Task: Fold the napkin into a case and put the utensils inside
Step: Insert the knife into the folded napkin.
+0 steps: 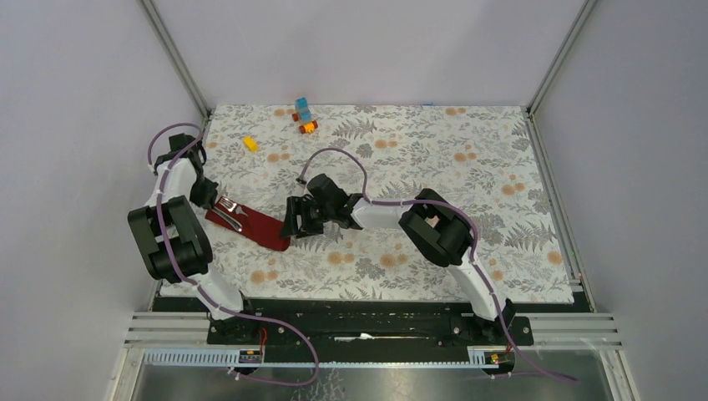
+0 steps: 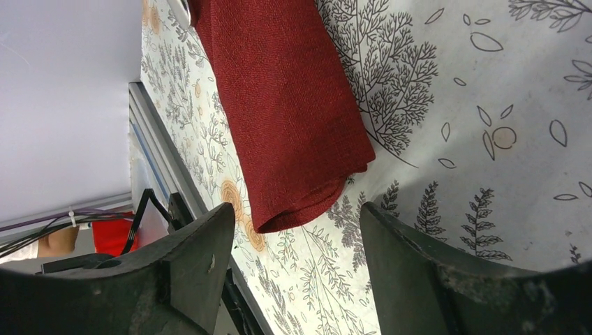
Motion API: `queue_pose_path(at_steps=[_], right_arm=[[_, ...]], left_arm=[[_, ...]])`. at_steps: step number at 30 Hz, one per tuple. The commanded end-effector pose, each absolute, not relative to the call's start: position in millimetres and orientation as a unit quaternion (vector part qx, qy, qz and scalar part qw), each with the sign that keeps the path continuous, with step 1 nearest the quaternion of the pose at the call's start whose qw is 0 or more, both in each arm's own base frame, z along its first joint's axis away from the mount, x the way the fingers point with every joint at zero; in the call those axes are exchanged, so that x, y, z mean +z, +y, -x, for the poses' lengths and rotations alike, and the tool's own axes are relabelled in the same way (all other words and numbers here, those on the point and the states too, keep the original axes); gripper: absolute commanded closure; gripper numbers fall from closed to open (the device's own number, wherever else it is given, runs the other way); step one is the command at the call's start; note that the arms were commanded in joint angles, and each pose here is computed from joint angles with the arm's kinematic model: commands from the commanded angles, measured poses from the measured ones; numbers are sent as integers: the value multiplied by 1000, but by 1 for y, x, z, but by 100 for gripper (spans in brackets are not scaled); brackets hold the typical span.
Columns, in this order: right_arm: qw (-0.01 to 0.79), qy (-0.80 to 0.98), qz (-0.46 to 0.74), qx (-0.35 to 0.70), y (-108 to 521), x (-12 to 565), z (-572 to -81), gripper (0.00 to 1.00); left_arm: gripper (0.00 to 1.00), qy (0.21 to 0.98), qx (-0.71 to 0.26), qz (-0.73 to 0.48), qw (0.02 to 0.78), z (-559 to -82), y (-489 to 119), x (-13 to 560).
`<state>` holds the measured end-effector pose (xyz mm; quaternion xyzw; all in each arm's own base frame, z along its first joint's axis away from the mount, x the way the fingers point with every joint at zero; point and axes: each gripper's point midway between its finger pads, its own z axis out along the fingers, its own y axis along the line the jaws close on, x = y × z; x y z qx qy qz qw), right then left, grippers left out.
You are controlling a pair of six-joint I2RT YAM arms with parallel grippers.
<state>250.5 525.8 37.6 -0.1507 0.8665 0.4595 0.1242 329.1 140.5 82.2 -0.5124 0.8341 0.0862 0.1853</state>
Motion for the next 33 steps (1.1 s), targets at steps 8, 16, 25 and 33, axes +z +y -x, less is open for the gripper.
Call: queue_pose_path(at_steps=[8,16,25,33], right_arm=[[131,873,168,439,532,26,-249,29],[125,874,169,438,536,21,-245,37],[111,877,168,436,539,11,-239,56],[108,877,170,437,541,10,-237,69]], left_arm=[[100,807,64,548,210,-342,136,77],[100,808,51,551,202,-337,117,66],[100,816,23,548,186,-323,88,53],[100,823,4,539,180,-310,66,53]])
